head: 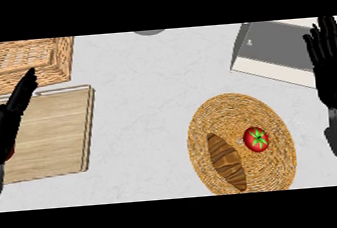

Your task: Pick the tomato from the placemat and place it in the tiered shelf

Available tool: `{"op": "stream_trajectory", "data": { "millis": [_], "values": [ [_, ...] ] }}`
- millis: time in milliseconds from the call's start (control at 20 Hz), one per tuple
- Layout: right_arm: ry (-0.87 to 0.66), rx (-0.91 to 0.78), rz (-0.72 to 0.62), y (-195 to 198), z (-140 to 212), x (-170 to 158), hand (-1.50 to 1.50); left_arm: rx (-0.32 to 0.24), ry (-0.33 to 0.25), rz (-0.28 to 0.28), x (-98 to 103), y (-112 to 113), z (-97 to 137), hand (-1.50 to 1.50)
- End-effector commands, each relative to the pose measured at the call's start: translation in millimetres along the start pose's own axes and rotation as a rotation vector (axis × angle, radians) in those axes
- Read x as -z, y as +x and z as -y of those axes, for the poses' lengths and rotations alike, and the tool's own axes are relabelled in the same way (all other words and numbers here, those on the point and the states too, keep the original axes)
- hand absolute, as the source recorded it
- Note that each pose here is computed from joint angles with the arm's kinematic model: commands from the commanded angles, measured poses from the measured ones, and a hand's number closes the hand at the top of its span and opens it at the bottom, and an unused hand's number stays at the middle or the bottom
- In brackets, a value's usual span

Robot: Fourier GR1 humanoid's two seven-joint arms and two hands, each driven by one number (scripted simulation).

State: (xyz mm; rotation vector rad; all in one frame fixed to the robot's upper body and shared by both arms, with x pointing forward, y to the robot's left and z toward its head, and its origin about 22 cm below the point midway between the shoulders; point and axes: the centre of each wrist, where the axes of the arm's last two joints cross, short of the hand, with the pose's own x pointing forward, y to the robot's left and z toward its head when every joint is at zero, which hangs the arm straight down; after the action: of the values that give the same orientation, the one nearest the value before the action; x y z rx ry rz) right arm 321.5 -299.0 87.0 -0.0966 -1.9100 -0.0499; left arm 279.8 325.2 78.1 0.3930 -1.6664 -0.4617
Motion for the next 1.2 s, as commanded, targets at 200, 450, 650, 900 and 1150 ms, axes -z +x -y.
{"op": "stream_trajectory", "data": {
  "millis": [200, 450, 650, 900, 1150],
  "values": [
    [0.392, -0.014, -0.200, -3, 23, 10, -1.50, -0.207, -0.022, -0.038, 7, 1, 76, 0.00],
    [0.178, -0.470, -0.211, -14, 76, -13, 1.50, -0.271, -0.062, -0.056, 2, 1, 84, 0.00],
    [-0.079, -0.283, -0.212, -103, 36, -61, -1.50, -0.306, -0.095, -0.089, 4, 6, 118, 0.00],
    [-0.078, -0.044, -0.078, -117, 67, -71, -1.50, -0.318, -0.065, -0.108, 13, -3, 120, 0.00],
    [0.294, -0.160, -0.180, -86, 91, -46, -1.50, -0.308, -0.080, -0.094, 1, 11, 124, 0.00]
  ]
}}
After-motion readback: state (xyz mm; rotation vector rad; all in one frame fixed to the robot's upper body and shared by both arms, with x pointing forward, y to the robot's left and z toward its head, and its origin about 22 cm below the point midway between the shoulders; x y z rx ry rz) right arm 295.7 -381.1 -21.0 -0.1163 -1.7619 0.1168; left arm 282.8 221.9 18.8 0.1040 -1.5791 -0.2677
